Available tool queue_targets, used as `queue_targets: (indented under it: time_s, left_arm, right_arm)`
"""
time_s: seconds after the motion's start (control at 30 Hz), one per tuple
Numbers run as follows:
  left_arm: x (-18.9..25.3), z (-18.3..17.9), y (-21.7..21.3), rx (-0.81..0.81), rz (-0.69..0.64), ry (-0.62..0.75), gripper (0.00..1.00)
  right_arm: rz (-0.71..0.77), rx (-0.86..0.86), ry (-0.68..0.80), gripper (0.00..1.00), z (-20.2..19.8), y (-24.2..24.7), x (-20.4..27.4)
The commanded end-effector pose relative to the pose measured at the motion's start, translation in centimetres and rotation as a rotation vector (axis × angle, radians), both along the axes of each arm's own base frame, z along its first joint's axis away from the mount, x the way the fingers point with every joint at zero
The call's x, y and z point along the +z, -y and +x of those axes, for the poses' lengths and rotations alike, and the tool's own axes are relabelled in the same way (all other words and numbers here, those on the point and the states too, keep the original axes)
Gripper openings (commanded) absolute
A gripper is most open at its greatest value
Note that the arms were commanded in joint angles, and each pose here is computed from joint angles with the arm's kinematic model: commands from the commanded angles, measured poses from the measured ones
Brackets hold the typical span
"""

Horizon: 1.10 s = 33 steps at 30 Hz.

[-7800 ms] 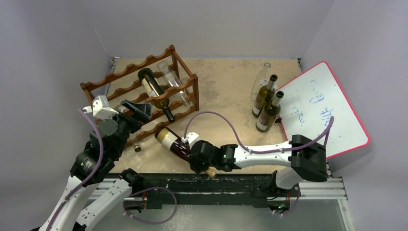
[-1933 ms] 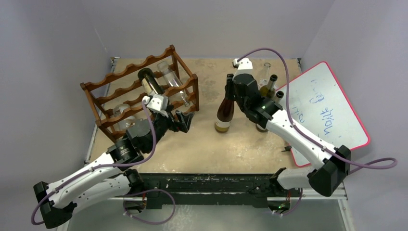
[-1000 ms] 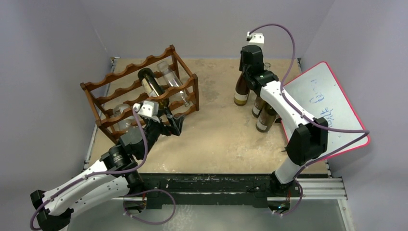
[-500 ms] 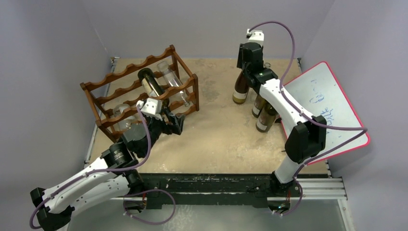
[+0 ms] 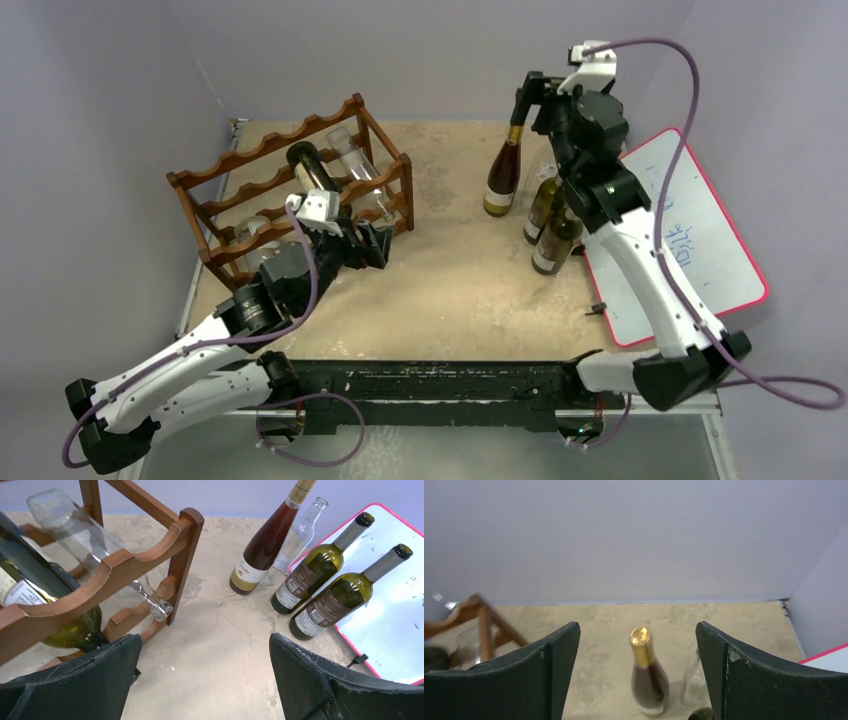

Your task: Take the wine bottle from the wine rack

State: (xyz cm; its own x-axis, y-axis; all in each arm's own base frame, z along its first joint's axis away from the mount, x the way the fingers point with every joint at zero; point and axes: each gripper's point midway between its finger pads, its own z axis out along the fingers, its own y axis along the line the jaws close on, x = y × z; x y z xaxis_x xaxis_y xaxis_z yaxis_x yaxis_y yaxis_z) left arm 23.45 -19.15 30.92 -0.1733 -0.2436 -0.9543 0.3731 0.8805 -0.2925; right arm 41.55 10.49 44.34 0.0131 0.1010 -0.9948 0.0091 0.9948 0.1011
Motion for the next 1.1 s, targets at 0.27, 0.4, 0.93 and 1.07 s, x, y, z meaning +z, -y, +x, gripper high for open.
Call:
queue_targets:
  time_s: [0.27, 0.4, 0.93, 1.07]
  left_arm:
    - [-1.6, 1.4, 4.8, -0.057, -0.06, -0.147, 1.0]
    - [-2.3, 1.5, 7.7, -0.156, -0.009, -0.187, 1.0]
    - [3.0, 1.9, 4.5, -0.05, 0.008, -0.104, 1.0]
    - [3.5, 1.8, 1.8, 0.028, 0.036, -0.062, 1.0]
  right_arm:
    - [-0.05, 0.447, -0.199, 0.99, -7.5, -5.1, -7.9]
    - [-0.074, 0.436, -0.253, 1.0, -8.3, -4.5, -9.1]
    - [0.095, 0.392, 0.045, 1.0, -10.9, -3.1, -2.2]
    - [0.076, 0.451, 0.026, 1.0, -10.3, -4.4, -2.6]
